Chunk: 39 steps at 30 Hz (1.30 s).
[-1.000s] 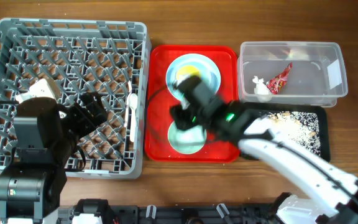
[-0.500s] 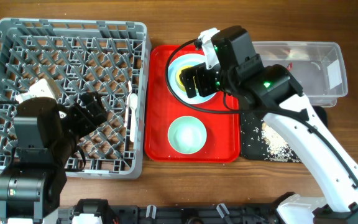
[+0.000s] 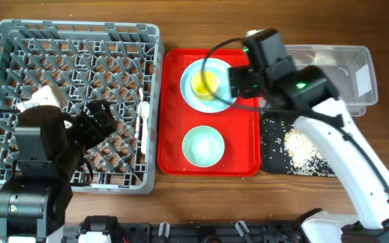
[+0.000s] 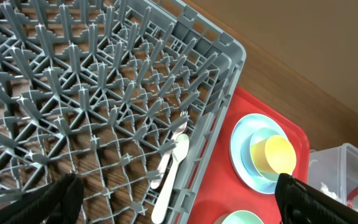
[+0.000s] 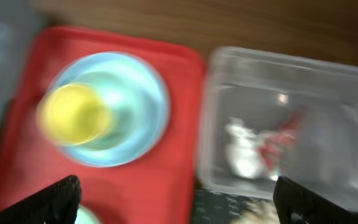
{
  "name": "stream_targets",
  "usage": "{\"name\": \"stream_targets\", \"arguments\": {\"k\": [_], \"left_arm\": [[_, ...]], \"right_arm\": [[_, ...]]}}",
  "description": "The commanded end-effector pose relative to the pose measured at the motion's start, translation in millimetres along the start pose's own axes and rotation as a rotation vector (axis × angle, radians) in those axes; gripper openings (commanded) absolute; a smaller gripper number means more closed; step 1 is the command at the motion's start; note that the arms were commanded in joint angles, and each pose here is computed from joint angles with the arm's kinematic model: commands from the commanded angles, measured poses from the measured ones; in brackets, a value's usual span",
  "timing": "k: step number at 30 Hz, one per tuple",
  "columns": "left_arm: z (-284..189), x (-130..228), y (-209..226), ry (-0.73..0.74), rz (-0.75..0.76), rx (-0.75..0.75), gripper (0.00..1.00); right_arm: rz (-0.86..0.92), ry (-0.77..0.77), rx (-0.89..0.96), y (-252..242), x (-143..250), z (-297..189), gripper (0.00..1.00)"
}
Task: Sort waste into correct bins and load items into the dishwasher rack
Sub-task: 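Release the bowl and raise the right gripper to the right side, then swing the left gripper over the tray and grasp the yellow cup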
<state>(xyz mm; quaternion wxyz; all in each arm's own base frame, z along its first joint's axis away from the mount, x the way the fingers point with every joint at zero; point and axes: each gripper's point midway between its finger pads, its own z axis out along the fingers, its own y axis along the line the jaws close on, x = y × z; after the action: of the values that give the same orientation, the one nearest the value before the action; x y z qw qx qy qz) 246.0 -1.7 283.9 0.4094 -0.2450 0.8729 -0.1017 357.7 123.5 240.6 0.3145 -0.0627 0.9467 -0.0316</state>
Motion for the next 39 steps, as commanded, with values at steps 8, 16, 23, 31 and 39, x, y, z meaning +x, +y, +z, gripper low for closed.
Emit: {"name": "stream_targets", "arguments": {"k": [8, 16, 23, 31, 39], "left_arm": [[-3, -5, -2, -0.014, -0.015, 0.008, 1.00], [-4, -17, -3, -0.071, -0.018, 0.003, 1.00], [-4, -18, -7, -0.070, -0.019, 0.028, 1.00], [-10, -10, -68, 0.013, 0.090, 0.355, 0.89], [25, -11, -110, 0.236, 0.073, 0.407, 0.48]], "right_arm": [[0.303, 0.134, 0.341, -138, 49, -38, 1.00], [0.367, 0.148, 0.355, -161, 56, -42, 1.00], [0.368, 0.144, 0.354, -161, 55, -40, 1.00], [0.368, 0.144, 0.354, -161, 55, -40, 1.00], [0.368, 0.145, 0.354, -161, 55, -40, 1.00]]}}
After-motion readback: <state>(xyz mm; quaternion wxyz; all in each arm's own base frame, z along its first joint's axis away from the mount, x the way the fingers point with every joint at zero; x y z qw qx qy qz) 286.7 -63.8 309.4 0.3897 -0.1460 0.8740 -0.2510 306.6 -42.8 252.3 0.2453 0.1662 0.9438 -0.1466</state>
